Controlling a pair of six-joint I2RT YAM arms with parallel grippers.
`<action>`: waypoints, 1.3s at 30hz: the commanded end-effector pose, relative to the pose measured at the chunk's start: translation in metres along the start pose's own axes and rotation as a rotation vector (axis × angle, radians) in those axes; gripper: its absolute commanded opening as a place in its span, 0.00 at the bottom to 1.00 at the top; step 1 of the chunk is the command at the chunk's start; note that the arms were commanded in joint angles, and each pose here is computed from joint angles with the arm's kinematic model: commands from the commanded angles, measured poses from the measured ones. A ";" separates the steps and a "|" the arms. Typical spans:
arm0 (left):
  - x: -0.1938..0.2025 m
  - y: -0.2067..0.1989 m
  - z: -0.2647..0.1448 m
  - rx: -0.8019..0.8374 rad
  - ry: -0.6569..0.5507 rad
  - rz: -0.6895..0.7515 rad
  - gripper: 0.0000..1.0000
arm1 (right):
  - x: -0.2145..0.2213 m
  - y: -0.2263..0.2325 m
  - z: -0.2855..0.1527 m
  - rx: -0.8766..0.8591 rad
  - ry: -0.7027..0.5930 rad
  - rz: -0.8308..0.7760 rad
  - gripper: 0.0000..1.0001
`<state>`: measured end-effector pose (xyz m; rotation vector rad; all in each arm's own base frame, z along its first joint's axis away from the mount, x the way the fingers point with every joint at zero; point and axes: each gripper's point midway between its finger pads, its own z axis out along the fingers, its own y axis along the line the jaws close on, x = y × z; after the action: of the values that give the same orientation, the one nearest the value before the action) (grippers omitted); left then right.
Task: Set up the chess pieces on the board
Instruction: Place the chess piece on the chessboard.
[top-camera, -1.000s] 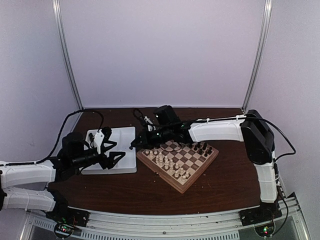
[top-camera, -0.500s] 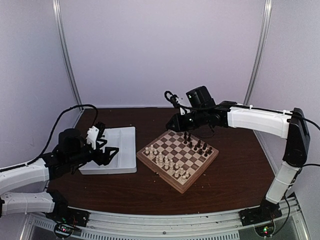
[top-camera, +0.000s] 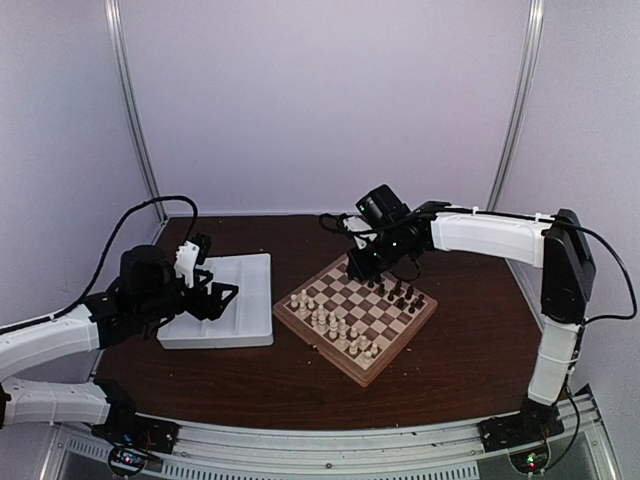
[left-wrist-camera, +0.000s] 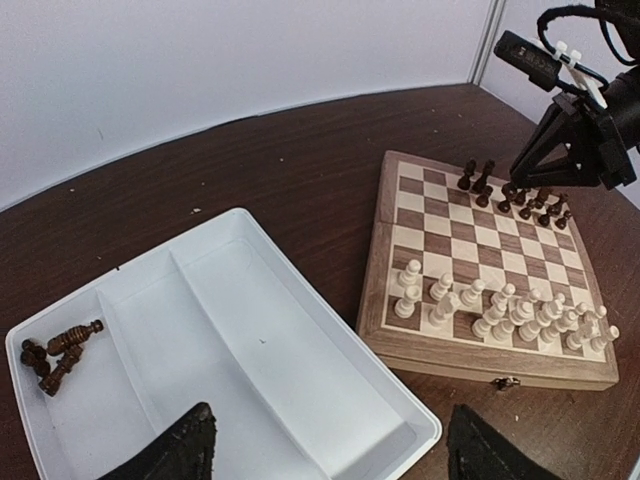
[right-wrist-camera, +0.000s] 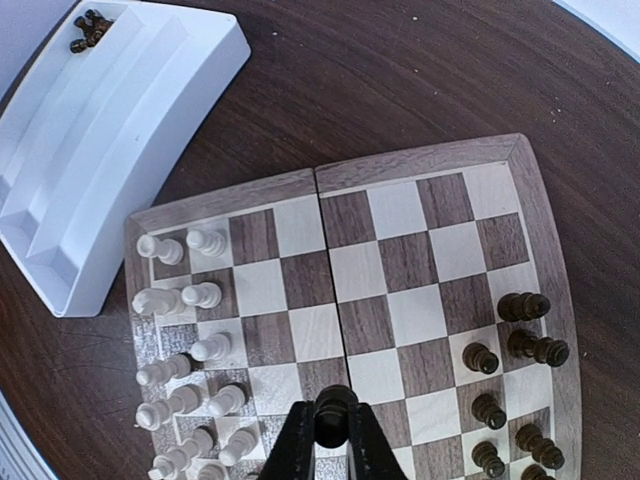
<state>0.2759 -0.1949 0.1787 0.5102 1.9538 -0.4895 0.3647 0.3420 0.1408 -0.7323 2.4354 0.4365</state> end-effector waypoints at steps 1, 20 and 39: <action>-0.014 0.012 -0.003 -0.073 -0.009 -0.025 0.79 | -0.009 -0.014 0.005 0.098 0.009 -0.064 0.05; -0.011 0.007 0.006 -0.043 0.002 -0.072 0.79 | -0.009 -0.039 0.058 0.168 0.106 -0.067 0.07; -0.011 0.000 0.017 -0.004 0.032 -0.098 0.79 | 0.002 -0.076 0.065 0.250 0.137 -0.006 0.09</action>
<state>0.2848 -0.2006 0.1608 0.4419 2.0749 -0.5150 0.4273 0.3210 0.0832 -0.7341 2.5350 0.1315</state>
